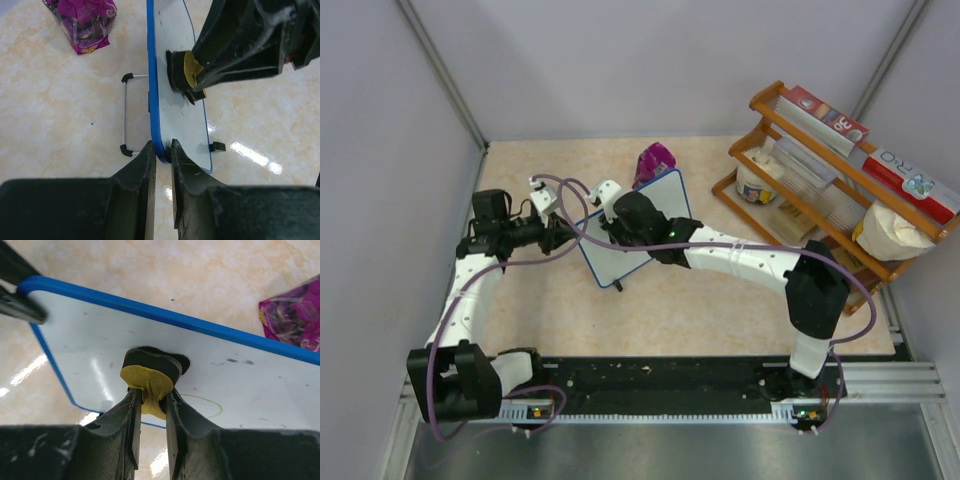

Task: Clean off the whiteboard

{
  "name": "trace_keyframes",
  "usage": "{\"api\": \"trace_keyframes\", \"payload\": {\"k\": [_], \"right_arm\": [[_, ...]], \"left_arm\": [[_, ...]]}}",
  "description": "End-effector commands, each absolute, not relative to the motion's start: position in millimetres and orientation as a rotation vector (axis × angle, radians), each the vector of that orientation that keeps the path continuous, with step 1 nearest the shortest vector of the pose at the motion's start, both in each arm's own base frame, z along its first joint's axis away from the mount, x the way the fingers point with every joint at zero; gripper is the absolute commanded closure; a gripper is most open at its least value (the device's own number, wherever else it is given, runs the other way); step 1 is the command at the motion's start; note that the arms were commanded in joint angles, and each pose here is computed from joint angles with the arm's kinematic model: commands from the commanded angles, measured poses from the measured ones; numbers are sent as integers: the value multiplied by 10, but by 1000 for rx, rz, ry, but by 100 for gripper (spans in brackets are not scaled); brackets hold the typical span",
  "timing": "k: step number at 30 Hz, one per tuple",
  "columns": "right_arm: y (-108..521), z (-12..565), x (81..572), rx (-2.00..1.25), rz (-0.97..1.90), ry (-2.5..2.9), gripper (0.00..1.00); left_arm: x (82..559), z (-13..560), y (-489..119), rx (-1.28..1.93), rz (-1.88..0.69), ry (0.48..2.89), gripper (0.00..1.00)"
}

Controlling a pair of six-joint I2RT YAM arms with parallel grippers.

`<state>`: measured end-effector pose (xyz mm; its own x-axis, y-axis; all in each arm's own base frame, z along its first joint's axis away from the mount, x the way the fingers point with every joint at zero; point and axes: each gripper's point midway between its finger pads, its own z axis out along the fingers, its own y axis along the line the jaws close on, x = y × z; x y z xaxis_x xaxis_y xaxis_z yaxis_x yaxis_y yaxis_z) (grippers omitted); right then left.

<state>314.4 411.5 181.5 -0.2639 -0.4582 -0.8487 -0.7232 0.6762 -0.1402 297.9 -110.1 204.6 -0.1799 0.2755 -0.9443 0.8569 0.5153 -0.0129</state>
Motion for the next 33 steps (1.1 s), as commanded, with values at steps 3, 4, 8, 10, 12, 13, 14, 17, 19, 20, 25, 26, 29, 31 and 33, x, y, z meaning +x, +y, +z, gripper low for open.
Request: {"api": "trace_keyframes", "payload": {"k": [3, 4, 8, 10, 12, 13, 14, 17, 19, 20, 25, 26, 29, 31, 33], "right_arm": [[4415, 2039, 3042, -924, 448, 1850, 100], [4417, 2045, 3055, -925, 441, 1846, 100], [4359, 2104, 3139, -912, 377, 1822, 100], [4304, 2182, 3209, -894, 334, 1801, 100], [4257, 2253, 3285, -876, 312, 1782, 100], [4249, 2304, 3299, -869, 316, 1770, 100], [4243, 2334, 3304, -866, 318, 1763, 100], [4262, 2420, 3304, -865, 335, 1745, 100], [4286, 2455, 3294, -865, 341, 1746, 100], [4296, 2443, 3300, -866, 336, 1749, 100], [4371, 2549, 3315, -860, 338, 1741, 100], [4414, 2550, 3273, -872, 343, 1738, 100], [4506, 2577, 3222, -887, 352, 1734, 100], [4547, 2544, 3204, -895, 349, 1740, 100], [4576, 2503, 3181, -904, 355, 1747, 100]], "left_arm": [[2952, 2048, -1136, 994, -705, 1708, 100], [2951, 2039, -1138, 995, -707, 1708, 100], [2956, 2041, -1133, 994, -706, 1709, 100], [2955, 2038, -1135, 998, -704, 1708, 100], [2961, 2038, -1133, 999, -701, 1708, 100], [2961, 2035, -1134, 1000, -703, 1707, 100], [2959, 2033, -1135, 998, -705, 1709, 100], [2958, 2030, -1133, 997, -704, 1711, 100], [2960, 2036, -1133, 997, -704, 1711, 100], [2961, 2042, -1133, 999, -701, 1708, 100], [2959, 2049, -1132, 996, -700, 1708, 100], [2956, 2047, -1132, 996, -701, 1709, 100], [2954, 2048, -1130, 996, -699, 1710, 100], [2947, 2049, -1135, 995, -703, 1709, 100], [2945, 2049, -1135, 994, -703, 1709, 100]]}}
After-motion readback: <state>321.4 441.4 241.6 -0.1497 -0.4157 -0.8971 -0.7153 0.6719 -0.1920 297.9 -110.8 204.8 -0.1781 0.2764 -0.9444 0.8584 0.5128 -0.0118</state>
